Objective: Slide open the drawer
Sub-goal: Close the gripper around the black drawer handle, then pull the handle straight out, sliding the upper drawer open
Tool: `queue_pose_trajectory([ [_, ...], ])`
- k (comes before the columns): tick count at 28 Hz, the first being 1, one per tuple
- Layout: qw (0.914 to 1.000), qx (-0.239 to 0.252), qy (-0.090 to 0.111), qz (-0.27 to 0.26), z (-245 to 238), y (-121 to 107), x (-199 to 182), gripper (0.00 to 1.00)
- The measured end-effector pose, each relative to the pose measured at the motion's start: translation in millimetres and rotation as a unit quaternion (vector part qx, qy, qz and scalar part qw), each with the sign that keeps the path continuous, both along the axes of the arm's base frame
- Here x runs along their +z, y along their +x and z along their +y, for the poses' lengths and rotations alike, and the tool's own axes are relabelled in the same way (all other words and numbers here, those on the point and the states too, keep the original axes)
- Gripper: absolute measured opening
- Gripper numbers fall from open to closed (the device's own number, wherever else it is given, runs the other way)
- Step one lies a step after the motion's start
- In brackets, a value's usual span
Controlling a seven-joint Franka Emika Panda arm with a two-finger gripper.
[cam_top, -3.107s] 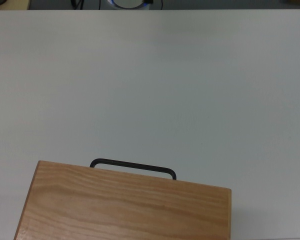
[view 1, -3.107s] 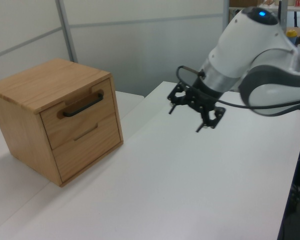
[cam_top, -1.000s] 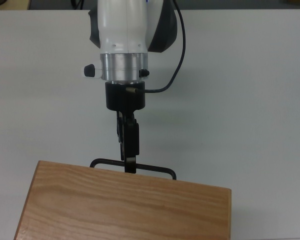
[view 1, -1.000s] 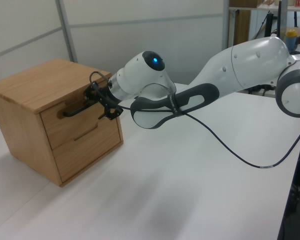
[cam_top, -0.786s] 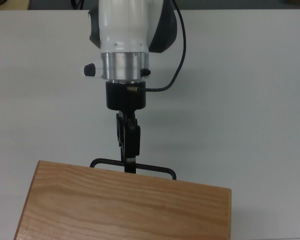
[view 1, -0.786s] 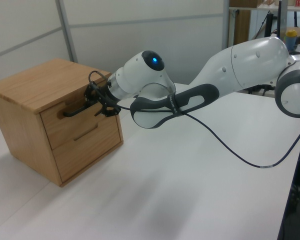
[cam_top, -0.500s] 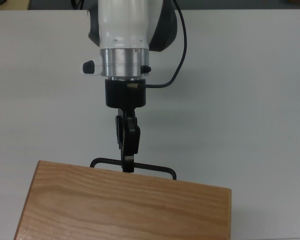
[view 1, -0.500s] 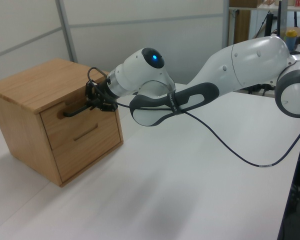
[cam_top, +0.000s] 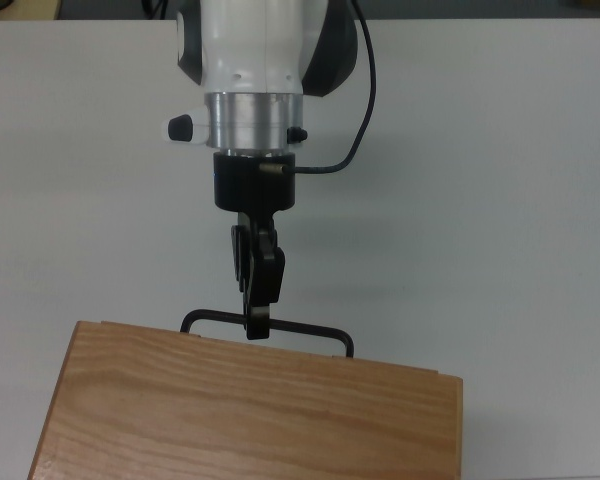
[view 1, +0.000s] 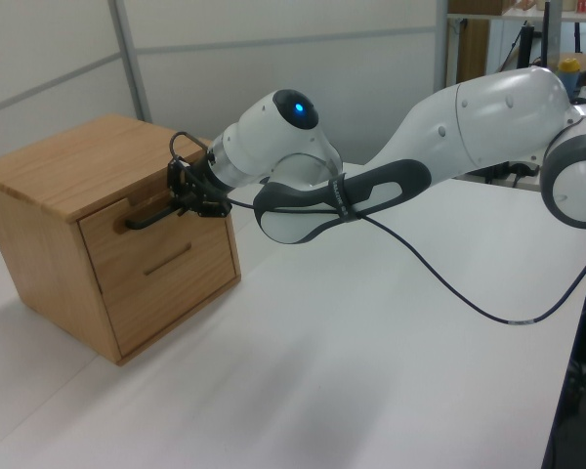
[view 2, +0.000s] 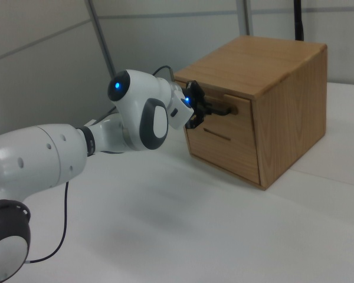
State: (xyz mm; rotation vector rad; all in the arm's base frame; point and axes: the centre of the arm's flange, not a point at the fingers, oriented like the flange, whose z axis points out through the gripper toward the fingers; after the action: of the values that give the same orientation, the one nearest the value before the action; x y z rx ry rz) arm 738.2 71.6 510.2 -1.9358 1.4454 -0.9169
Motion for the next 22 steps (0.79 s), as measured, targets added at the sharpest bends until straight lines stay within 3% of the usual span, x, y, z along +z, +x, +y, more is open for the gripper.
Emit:
queue_pose_trajectory([
  [11,0.9966,-0.013,-0.031,0.075,10.7,-31.8,19.0,0.22],
  [22,0.9870,-0.032,-0.061,0.145,11.5,-59.3,33.8,0.22],
])
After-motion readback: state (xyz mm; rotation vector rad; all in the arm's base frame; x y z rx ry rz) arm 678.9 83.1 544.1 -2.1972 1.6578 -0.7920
